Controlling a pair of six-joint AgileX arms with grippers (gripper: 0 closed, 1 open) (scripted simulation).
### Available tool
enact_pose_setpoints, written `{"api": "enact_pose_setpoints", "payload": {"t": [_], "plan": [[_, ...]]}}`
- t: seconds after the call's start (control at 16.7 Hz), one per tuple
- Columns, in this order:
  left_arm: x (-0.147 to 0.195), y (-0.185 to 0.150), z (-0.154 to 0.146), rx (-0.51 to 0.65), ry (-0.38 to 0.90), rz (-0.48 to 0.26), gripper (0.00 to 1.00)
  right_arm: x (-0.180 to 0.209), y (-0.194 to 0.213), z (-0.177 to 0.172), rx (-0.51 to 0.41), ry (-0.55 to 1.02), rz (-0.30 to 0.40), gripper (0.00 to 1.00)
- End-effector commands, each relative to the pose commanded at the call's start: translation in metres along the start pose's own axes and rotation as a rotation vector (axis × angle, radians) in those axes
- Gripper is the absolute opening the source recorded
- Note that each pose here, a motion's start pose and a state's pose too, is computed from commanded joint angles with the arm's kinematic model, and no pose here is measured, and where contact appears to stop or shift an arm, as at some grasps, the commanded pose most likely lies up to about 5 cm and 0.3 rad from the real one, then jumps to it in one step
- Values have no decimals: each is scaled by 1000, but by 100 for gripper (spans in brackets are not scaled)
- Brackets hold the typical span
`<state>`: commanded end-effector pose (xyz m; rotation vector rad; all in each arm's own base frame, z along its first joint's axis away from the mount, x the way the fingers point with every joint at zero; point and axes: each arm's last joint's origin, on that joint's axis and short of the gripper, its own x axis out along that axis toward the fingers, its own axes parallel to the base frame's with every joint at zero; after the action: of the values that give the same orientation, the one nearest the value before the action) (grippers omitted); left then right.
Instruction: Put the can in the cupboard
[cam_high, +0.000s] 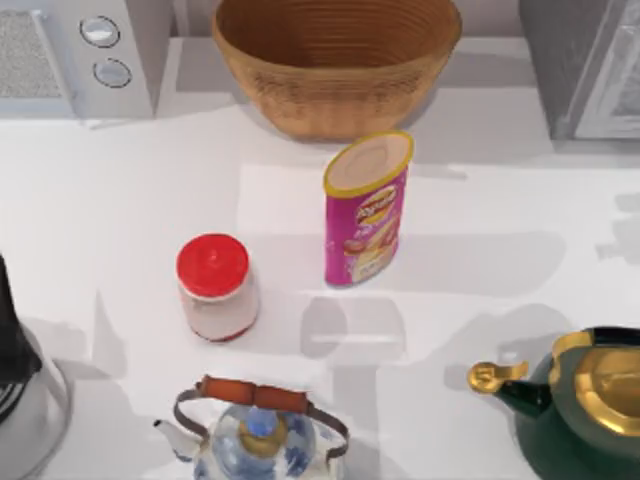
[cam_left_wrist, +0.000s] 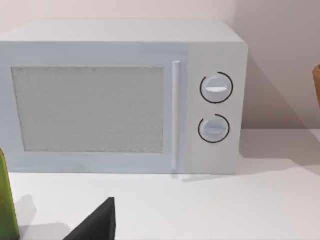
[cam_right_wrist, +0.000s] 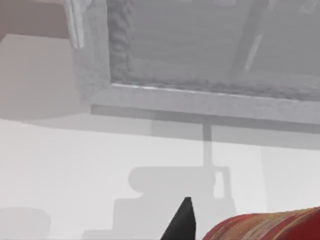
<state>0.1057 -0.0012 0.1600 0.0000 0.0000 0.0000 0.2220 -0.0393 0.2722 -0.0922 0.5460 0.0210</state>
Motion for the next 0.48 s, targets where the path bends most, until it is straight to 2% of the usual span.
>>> {"api": "enact_pose_setpoints", "payload": {"t": [0.3, 0.48], "plan": [[0, 0, 0, 0, 0, 0, 100, -42, 33, -64, -13, -246, 10, 0], [0, 0, 0, 0, 0, 0, 100, -52, 44, -103, 10, -395, 3, 0]]}}
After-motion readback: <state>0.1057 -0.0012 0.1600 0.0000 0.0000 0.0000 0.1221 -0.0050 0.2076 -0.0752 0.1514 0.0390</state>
